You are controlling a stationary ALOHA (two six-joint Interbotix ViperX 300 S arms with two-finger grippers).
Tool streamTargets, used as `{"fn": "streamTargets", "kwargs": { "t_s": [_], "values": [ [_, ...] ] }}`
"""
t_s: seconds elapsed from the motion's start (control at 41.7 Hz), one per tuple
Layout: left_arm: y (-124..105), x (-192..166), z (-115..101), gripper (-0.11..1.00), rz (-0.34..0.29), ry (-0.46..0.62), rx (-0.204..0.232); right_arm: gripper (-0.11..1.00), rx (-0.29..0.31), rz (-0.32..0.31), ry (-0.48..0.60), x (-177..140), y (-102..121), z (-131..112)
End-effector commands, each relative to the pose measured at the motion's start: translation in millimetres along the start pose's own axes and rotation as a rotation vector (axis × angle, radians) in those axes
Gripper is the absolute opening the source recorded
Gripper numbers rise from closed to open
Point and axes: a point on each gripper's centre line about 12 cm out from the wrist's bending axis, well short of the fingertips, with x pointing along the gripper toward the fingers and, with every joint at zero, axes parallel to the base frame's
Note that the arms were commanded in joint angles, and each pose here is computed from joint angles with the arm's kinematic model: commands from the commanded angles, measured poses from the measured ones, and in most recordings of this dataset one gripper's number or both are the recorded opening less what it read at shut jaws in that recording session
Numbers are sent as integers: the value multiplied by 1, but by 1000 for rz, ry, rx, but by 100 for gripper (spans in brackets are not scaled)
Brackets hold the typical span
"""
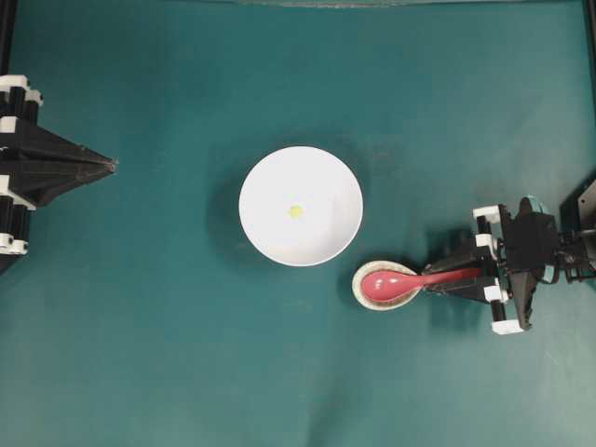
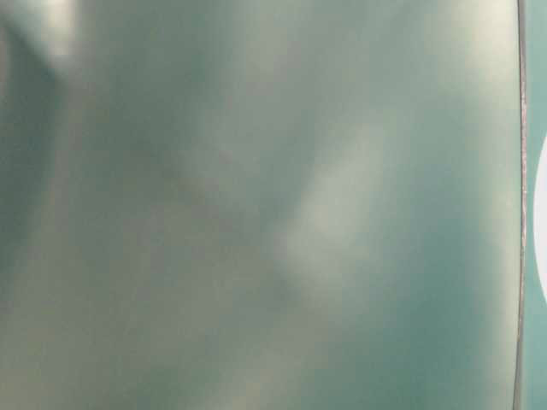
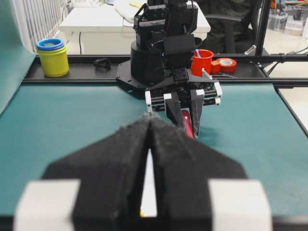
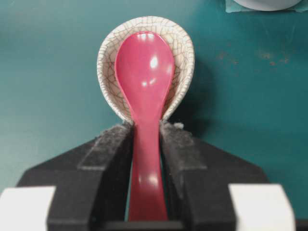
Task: Scoop the yellow hexagonal prism block from the bowl with a spoon using the right arm.
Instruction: 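Close the right gripper on the pink spoon handle, then lift the spoon from the dish and carry it over the white bowl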
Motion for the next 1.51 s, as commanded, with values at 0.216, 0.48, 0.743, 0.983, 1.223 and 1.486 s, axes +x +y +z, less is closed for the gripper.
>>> {"fn": "streamTargets", "kwargs": {
  "t_s": [0.216,0.48,0.743,0.983,1.223,1.486],
  "values": [
    [0,3,7,1,1,-8,3,25,10,15,-53,-1,4,12],
    [0,3,7,1,1,-8,3,26,38,29,-140,-10,5,37],
    [0,3,8,1,1,-11,3,25,107,-18,-128,-17,-7,61],
    [0,3,7,1,1,-11,3,25,153,-87,-93,-17,-25,95],
    [0,3,7,1,1,-9,3,26,135,-132,9,-12,-39,137],
    [1,3,7,1,3,-8,2,25,122,-156,131,0,-52,176]
  ]
}}
